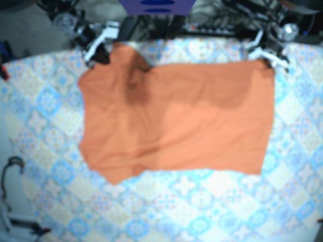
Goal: Fold the T-shirt properly
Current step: 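Adjust the grip on the shoulder corners with both grippers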
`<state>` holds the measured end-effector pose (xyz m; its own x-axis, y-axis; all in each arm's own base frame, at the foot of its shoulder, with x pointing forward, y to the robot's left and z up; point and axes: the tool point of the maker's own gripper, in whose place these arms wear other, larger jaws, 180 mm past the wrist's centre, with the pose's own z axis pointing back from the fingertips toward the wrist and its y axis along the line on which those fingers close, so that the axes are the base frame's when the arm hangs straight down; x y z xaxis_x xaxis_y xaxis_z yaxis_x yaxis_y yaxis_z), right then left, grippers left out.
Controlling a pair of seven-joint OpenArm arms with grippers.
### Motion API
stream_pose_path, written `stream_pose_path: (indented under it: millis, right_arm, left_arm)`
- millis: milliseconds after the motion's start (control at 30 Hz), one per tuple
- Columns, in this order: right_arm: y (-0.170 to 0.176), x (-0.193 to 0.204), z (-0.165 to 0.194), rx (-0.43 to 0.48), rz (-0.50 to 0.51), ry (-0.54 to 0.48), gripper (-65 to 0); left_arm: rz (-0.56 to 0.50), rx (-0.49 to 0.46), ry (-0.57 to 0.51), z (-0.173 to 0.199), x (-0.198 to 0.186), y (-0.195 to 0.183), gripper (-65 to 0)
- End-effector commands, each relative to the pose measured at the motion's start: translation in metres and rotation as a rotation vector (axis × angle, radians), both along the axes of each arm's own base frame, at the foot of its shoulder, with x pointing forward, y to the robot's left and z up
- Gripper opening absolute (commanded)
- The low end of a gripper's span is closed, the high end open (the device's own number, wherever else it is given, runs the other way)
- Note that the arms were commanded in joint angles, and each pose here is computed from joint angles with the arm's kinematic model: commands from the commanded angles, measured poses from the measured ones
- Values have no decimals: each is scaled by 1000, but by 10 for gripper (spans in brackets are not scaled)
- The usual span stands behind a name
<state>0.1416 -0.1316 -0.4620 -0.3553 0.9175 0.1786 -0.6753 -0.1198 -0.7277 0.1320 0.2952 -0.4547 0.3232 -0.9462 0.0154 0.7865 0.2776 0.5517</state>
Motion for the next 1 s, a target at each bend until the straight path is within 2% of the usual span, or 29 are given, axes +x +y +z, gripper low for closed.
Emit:
stream_pose_path:
  millis: [0, 133, 333, 667, 867, 967]
  right_arm:
    - [0, 3, 6, 13, 6, -19, -623]
    - [0, 3, 6, 13, 6, -19, -623]
    - [0, 2, 5, 13, 6, -18, -623]
    - [1, 2, 5, 14, 5, -18, -623]
    - [1, 2, 5, 14, 5, -18, -623]
    - [1, 2, 5, 14, 5, -18, -623]
  left_arm:
    - [-9, 20, -30, 8, 8, 6, -344]
    - [-6, 22, -50, 11, 17, 8, -344]
    - [15, 40, -20, 1, 12, 19, -344]
    - [1, 40, 62, -8, -26, 18, -344]
    - [-7, 46, 50, -2, -20, 22, -344]
    - [-7, 45, 16, 2, -4, 21, -345]
